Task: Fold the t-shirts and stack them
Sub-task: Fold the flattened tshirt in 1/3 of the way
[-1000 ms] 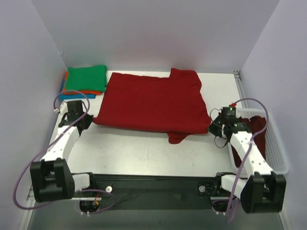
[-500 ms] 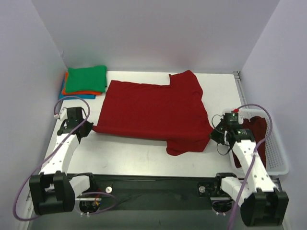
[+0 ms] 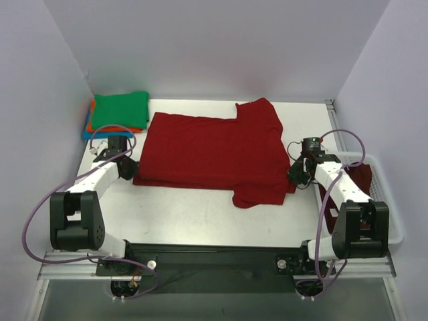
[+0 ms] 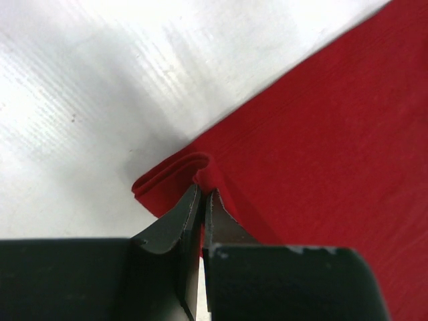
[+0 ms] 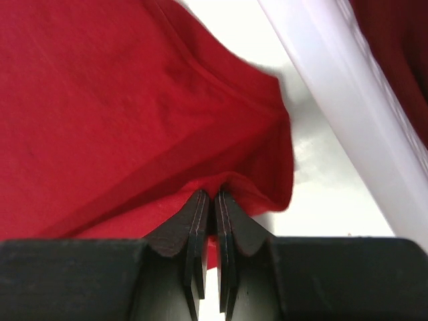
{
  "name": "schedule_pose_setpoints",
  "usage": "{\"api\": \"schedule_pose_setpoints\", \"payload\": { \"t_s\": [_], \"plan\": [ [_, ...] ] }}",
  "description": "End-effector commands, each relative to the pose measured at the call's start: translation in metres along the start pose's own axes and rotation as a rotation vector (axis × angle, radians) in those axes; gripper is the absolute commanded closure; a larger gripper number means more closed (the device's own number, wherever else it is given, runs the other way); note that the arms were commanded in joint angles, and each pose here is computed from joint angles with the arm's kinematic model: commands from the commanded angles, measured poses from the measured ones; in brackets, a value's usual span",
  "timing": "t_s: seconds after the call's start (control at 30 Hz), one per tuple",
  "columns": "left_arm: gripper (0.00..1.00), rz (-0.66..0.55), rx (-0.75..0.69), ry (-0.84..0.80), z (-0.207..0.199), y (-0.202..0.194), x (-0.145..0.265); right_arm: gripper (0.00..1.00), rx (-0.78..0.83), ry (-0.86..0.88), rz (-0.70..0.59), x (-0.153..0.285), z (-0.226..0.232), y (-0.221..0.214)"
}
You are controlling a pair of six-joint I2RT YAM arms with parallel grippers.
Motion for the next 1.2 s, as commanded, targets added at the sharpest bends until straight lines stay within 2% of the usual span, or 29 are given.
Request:
{"api": "schedule_pose_setpoints", "payload": {
  "t_s": [0.0,0.57,1.17],
  "plan": [
    [1.00,-0.093,0.030,-0.041,-0.022,0.029,0.003,0.92,-0.022,-0.015,-0.061,-0.003,0.011,0.019],
    [1.00,-0.074,0.029,-0.060,-0.039,0.036,-0.013,0.91,-0.011,-0.032,-0.042,-0.023,0.031,0.035],
    [1.00,-0.049,-0.022,-0.104,-0.065,0.034,-0.023,0.91,-0.049,-0.075,-0.033,-0.035,0.011,0.031]
  ]
}}
Point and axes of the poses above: each gripper's point midway between its finger pads, its own x axis back along the fingers, its own z axis along the line the jaws close on, y = z × x, the point moved 5 cm from there along x, back along the fingers, and after that the axes turned 11 degrees about -x, right-handed, at the moved point
